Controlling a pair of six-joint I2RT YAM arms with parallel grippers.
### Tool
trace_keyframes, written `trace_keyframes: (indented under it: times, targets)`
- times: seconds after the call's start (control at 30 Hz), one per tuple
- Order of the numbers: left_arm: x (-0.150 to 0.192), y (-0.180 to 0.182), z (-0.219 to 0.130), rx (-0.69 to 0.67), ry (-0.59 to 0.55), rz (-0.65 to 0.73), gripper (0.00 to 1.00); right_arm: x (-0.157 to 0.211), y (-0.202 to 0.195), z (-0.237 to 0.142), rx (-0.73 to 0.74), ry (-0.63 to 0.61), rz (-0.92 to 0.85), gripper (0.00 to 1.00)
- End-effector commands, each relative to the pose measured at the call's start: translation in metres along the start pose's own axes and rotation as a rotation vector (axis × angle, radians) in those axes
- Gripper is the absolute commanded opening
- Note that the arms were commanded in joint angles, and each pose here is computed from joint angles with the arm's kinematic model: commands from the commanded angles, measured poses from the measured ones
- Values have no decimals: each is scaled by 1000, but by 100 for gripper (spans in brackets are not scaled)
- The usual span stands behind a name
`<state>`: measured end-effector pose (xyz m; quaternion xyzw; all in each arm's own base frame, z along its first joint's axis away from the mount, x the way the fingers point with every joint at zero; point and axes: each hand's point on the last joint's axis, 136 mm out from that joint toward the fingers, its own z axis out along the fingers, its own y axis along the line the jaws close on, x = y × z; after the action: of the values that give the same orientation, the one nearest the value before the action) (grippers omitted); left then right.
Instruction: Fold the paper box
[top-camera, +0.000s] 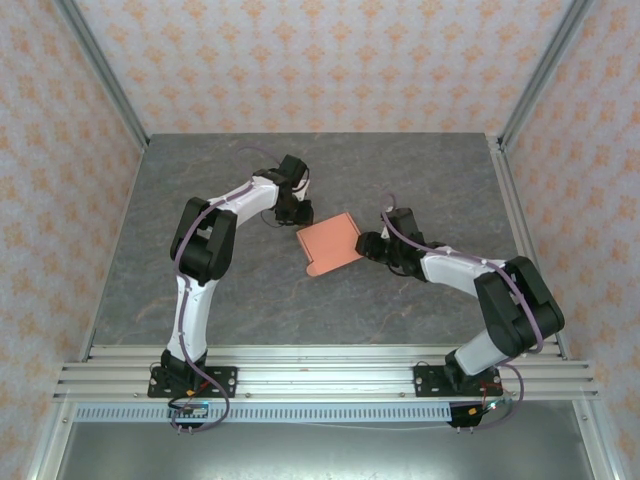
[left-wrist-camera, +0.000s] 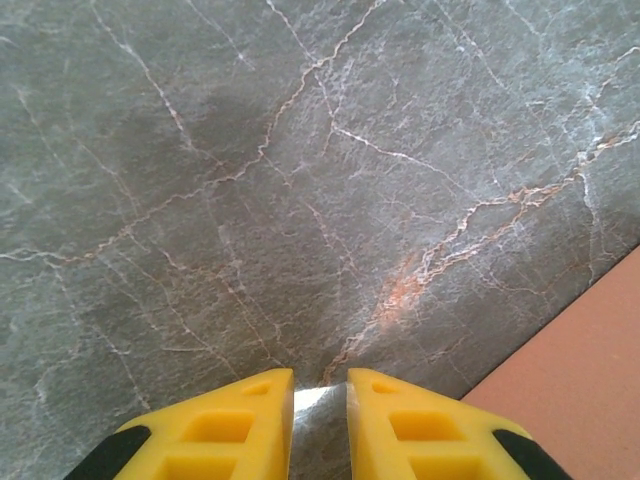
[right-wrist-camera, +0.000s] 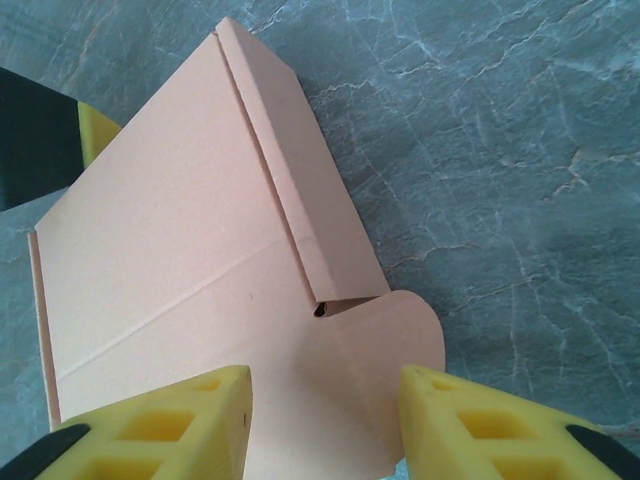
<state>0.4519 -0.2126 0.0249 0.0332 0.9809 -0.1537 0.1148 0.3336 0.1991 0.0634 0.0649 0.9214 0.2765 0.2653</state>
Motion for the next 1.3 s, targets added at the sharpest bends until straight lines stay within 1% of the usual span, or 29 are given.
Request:
trace_keyframes:
  times: [0.0,0.07,0.1,0.2,0.33,0.4,0.43,0.53,0.63,0.7,0.83,0.97,1.0,1.2,1.27]
  targets:
    - [7,3,2,-31,25,-5,21,12,-10,1,31,43,-6,43]
    - [2,-1,-6,-23,0,-6,22,14,-13,2,47,49,-6,43]
    - [-2,-5,-13,-11,-21,-9,24,13,-14,2,55,50,-5,42]
    - [-13,-13,-40,-2,-97,-9,38,14,-16,2,65,49,5,44]
    - [-20,-23,-73,-42,-185,26,39,10,-16,-5,83,33,31,48]
    - [-19,-35,-84,-49,-210,72,40,6,-19,-12,110,15,65,55]
    - [-17,-41,-85,-49,-208,97,41,6,-19,-15,117,8,81,56]
    - [-9,-49,-73,-71,-164,153,40,4,-15,-25,100,-16,150,56]
    - [-2,-45,-52,-81,-111,148,36,8,1,-27,9,-30,217,54]
    - [0,-43,-41,-85,-91,142,34,14,9,-25,-39,-28,243,52]
    - [5,-43,-27,-71,-54,138,27,24,19,-11,-78,-13,248,49]
    - [11,-39,-18,-80,-28,133,26,33,19,6,-84,24,256,44]
    - [13,-37,-16,-88,-22,132,24,36,20,9,-84,33,256,44]
    - [16,-31,-8,-104,-6,124,20,47,12,25,-51,70,257,30]
    - [18,-30,-4,-108,4,121,19,49,10,28,-43,73,253,29]
